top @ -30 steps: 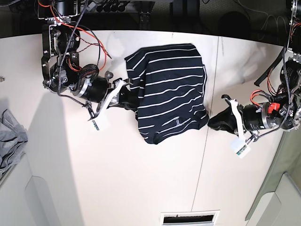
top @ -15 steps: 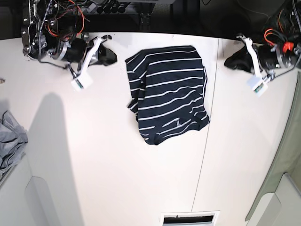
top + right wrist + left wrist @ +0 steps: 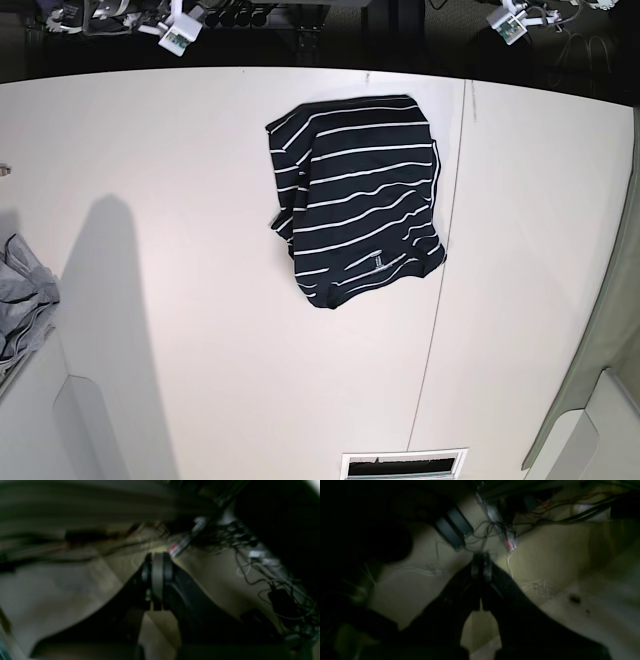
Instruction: Layout the t-shirt on the table in an organized manner, then fold the t-shirt properly
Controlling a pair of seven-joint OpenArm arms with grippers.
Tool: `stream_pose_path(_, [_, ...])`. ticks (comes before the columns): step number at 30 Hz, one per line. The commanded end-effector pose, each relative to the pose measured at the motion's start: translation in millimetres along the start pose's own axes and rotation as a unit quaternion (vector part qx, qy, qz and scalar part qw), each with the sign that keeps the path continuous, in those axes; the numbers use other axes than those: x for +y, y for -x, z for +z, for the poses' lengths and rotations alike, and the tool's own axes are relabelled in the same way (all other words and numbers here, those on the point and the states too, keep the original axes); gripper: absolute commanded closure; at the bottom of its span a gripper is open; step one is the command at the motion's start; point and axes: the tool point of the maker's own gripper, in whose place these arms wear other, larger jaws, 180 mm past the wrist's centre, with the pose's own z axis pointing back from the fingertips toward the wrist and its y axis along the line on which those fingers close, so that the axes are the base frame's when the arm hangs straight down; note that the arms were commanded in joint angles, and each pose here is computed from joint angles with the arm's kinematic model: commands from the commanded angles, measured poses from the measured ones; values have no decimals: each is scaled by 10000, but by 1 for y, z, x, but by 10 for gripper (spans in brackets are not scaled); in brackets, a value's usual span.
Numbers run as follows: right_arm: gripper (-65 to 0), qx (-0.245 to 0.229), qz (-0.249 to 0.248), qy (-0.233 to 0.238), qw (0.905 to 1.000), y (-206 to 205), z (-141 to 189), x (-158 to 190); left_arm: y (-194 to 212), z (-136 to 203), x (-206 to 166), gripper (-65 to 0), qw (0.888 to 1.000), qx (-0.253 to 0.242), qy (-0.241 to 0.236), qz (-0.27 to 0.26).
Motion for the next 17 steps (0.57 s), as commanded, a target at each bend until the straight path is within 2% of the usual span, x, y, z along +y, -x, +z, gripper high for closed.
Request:
stream_pose_path(1, [0,111,97,-45,9999,7,-2,3,8,-5,-3,0,9998,160,122,-92])
stream_pose_path(5, [0,773,67,-212,9968,45,-28,19,41,-47,-12,0,9949,951,321,-103])
stream_pose_path(10, [0,1566,-57,-304,9872,83,-62,28,84,-82,-31,0,9757,2014,768,-390])
stream_pose_path(14, [0,2037,-553,-173,9773,103,-79,13,80,-106,-40,0,9641,2344,874,-890])
stream_pose_path(17, [0,2303,-695,-119,9706,114,-88,6,65,-120,-39,0,9661,2249,619,-1101])
